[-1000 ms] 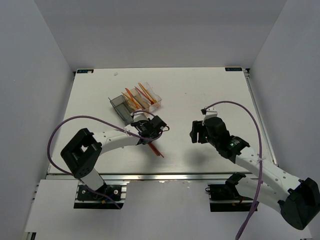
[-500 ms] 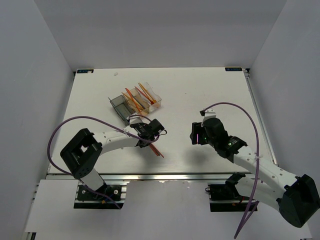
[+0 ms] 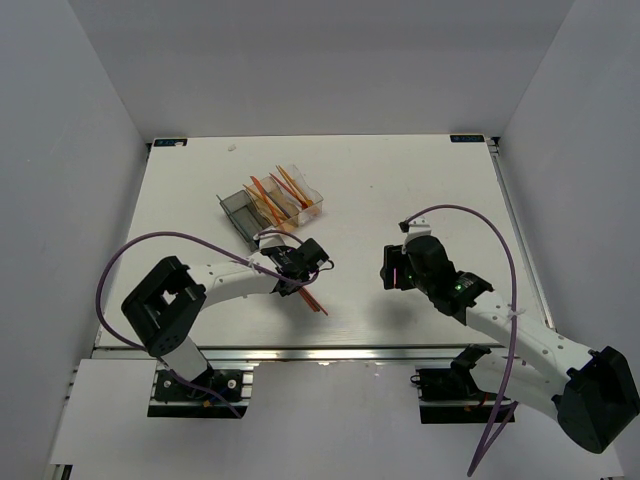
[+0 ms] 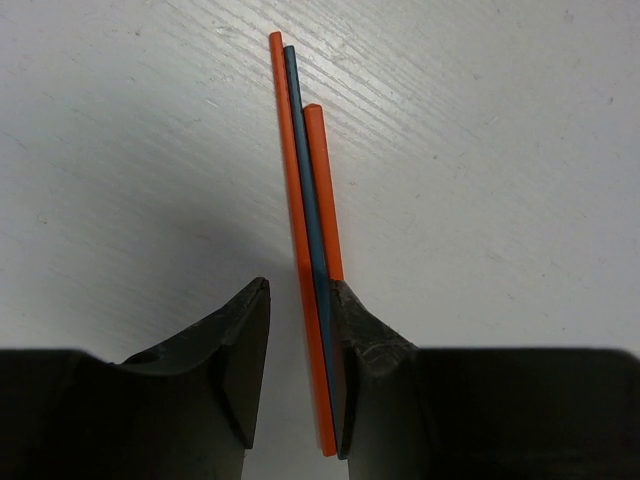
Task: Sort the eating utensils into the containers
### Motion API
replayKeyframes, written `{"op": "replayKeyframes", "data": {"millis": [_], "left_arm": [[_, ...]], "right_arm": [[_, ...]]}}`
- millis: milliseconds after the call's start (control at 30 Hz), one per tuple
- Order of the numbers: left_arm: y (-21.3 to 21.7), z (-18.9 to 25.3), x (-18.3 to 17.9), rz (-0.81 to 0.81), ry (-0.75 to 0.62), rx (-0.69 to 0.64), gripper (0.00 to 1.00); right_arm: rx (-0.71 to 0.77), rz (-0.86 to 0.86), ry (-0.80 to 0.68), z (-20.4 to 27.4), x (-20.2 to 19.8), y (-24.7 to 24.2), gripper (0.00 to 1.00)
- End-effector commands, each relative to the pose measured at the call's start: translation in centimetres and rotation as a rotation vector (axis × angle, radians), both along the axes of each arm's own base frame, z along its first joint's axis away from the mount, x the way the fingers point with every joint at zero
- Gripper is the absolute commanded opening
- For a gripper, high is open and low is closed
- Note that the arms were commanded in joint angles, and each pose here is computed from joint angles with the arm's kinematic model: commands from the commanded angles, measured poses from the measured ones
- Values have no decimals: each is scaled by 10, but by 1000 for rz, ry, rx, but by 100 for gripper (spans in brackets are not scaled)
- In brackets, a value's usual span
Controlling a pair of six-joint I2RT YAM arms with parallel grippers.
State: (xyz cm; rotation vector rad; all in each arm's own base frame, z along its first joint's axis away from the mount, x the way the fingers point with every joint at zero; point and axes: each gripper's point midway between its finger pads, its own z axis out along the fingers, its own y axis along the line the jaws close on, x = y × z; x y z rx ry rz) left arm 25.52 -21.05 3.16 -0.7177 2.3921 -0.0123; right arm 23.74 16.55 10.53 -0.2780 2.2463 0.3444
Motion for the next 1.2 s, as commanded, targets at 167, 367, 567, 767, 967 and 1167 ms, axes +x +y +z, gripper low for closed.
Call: {"op": "replayKeyframes", "data": {"millis": [167,367,567,767,967,1167], "left_arm": [[-3,-1,0,9,-3,-22,40],[-7,-10,-3,2,16,-41,38],[-3,-11,-6,7,31,-25,35],[-1,-15,-9,5,42,-20,34],[2,-16,-12,10,47,-16,32],[6,-13,-14,11,32,-18,30]], "right_arm": [[17,-7,-27,5,6,3,64],[17,-4,-25,3,6,3,64],[16,2,-24,2,6,4,64],[19,5,-19,1,6,5,63],[23,13,-16,0,6,7,63],[24,18,-11,-1,5,8,62]]}}
